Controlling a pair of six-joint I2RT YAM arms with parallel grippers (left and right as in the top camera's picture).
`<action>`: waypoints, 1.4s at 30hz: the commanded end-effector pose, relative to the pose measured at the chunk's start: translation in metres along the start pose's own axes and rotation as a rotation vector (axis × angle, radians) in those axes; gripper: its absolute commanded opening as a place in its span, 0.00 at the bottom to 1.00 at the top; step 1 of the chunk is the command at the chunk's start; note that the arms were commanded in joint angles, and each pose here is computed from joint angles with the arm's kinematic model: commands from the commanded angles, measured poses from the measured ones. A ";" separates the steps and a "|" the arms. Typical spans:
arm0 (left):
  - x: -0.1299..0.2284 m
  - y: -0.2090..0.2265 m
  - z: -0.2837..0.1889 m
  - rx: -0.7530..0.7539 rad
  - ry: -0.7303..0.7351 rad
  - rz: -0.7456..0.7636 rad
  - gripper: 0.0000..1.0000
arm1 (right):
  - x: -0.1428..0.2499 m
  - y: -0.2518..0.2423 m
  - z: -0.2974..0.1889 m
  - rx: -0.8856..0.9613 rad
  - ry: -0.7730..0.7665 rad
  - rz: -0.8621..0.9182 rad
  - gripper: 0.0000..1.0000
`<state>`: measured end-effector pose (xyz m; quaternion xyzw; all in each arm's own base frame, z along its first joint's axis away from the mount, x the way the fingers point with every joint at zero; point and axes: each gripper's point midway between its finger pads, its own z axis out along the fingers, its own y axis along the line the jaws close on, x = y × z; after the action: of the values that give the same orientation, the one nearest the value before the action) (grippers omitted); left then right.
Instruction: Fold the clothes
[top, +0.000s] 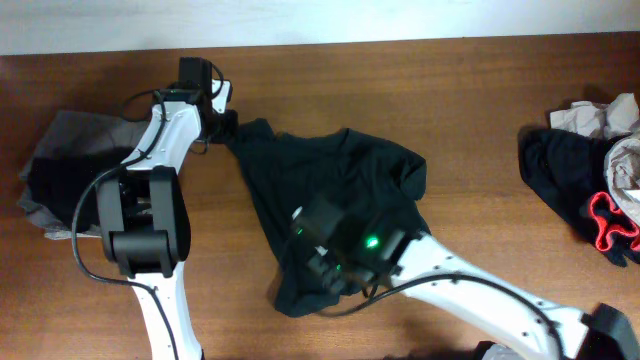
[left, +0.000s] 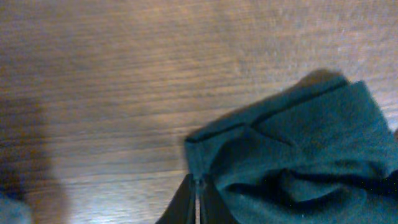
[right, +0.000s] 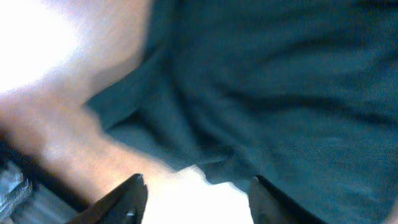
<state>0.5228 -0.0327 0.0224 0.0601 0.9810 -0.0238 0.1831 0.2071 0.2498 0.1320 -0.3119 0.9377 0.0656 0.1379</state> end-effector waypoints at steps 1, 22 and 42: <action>-0.009 -0.002 -0.005 -0.006 -0.005 0.023 0.15 | -0.023 -0.058 -0.026 0.143 -0.123 0.249 0.62; 0.077 -0.109 -0.030 0.163 0.361 0.168 0.27 | -0.003 -0.239 0.073 0.030 0.018 0.691 0.69; 0.172 -0.106 0.009 0.136 0.562 0.151 0.27 | -0.020 -0.319 0.084 0.352 -0.087 0.716 0.04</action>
<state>0.3899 -0.1328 -0.0018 0.1621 0.9839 -0.0731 -0.0199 0.4089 0.0455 0.0256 0.0511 0.9861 0.0026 0.1578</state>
